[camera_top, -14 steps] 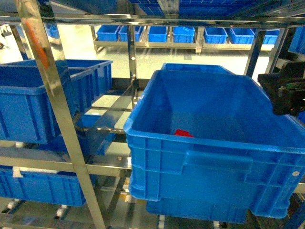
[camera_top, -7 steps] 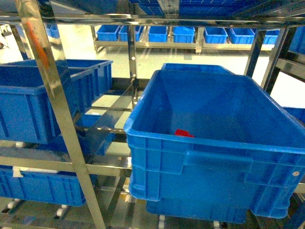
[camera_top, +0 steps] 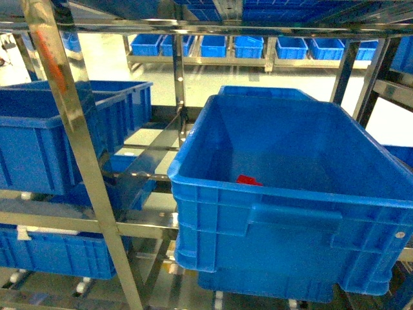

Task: Pick red block from blue box to shelf

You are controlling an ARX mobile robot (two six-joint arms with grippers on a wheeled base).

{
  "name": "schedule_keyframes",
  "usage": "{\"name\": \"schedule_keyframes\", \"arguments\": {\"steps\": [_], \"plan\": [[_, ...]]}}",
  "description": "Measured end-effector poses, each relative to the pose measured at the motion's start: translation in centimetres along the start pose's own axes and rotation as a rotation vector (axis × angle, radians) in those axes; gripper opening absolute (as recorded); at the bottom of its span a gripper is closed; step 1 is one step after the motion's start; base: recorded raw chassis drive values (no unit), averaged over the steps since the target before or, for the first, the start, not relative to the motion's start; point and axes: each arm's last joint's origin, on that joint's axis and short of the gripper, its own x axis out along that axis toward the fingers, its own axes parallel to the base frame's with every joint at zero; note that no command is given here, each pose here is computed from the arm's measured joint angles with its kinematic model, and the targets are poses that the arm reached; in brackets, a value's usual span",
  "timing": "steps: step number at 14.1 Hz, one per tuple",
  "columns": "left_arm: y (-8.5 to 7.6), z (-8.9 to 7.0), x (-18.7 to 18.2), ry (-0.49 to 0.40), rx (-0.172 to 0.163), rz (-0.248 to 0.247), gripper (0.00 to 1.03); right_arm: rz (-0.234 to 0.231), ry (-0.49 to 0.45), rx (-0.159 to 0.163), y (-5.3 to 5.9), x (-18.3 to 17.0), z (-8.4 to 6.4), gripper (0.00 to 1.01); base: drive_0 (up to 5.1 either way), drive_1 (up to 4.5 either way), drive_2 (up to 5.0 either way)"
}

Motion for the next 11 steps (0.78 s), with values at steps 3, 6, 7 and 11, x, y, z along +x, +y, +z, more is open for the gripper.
{"name": "schedule_keyframes", "arguments": {"steps": [3,6,7,11], "plan": [[0.0,0.0,0.0,0.000,0.000,0.000,0.98,0.007,0.001,-0.027,1.3,-0.5,-0.1,0.98,0.0,0.00,0.0],[0.0,0.0,0.0,0.000,0.000,0.000,0.98,0.137,0.167,0.036,1.8,-1.7,-0.5,0.77,0.0,0.00,0.0],[0.0,0.0,0.0,0.000,0.000,0.000,0.98,0.153,0.183,0.052,2.2,-2.6,-1.1,0.66,0.0,0.00,0.0],[0.0,0.0,0.0,0.000,0.000,0.000,0.98,0.141,0.199,0.066,3.7,-6.2,-3.4,0.01,0.0,0.00,0.0]]}}
